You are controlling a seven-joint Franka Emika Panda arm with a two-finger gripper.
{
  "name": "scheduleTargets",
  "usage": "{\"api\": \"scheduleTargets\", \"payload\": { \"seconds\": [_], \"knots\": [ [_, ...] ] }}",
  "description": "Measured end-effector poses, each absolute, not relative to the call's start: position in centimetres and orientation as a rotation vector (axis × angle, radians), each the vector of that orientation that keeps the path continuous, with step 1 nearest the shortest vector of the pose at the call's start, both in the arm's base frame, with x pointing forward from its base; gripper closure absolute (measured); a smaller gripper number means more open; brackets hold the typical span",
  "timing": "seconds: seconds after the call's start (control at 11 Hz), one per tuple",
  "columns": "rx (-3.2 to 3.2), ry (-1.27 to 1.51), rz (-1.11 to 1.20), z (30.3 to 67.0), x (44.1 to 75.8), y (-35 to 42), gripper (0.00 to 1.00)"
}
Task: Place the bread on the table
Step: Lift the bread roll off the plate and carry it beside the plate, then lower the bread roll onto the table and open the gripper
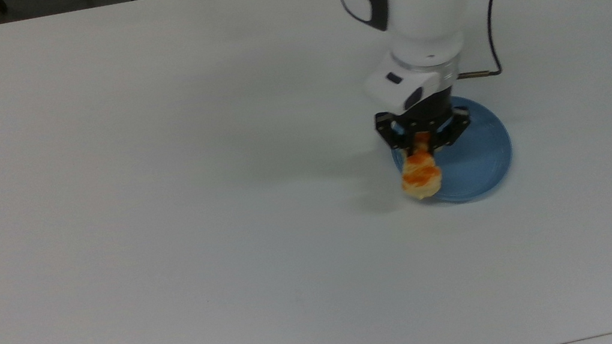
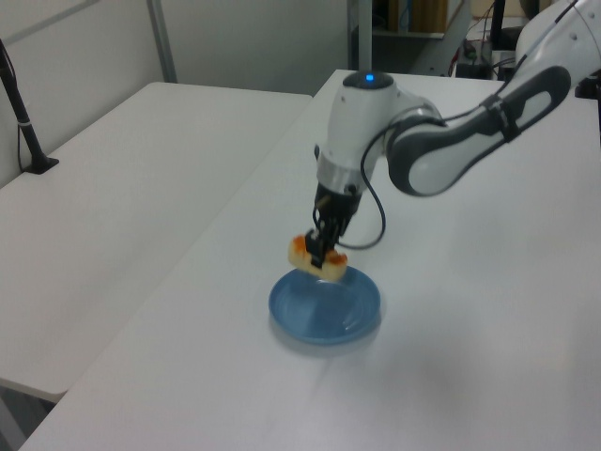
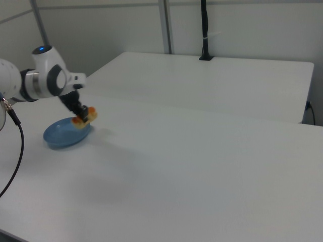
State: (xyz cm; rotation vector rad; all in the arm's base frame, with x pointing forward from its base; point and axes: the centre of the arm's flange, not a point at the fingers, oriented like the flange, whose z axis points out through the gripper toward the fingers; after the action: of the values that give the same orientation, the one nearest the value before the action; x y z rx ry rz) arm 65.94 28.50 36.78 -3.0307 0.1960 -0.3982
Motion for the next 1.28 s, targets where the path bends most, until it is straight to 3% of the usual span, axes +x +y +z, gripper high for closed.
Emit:
{"api": "scheduleTargets", "payload": {
  "seconds": [0.55,1.0,1.28],
  "knots": [
    [-3.202,0.047,-0.491,36.3,70.7,14.0,0.70],
    [-3.232,0.039,-0.422,31.6,72.6,8.7,0.70],
    [-3.229,0.055,-0.435,31.7,73.0,8.1,0.54]
  ]
}}
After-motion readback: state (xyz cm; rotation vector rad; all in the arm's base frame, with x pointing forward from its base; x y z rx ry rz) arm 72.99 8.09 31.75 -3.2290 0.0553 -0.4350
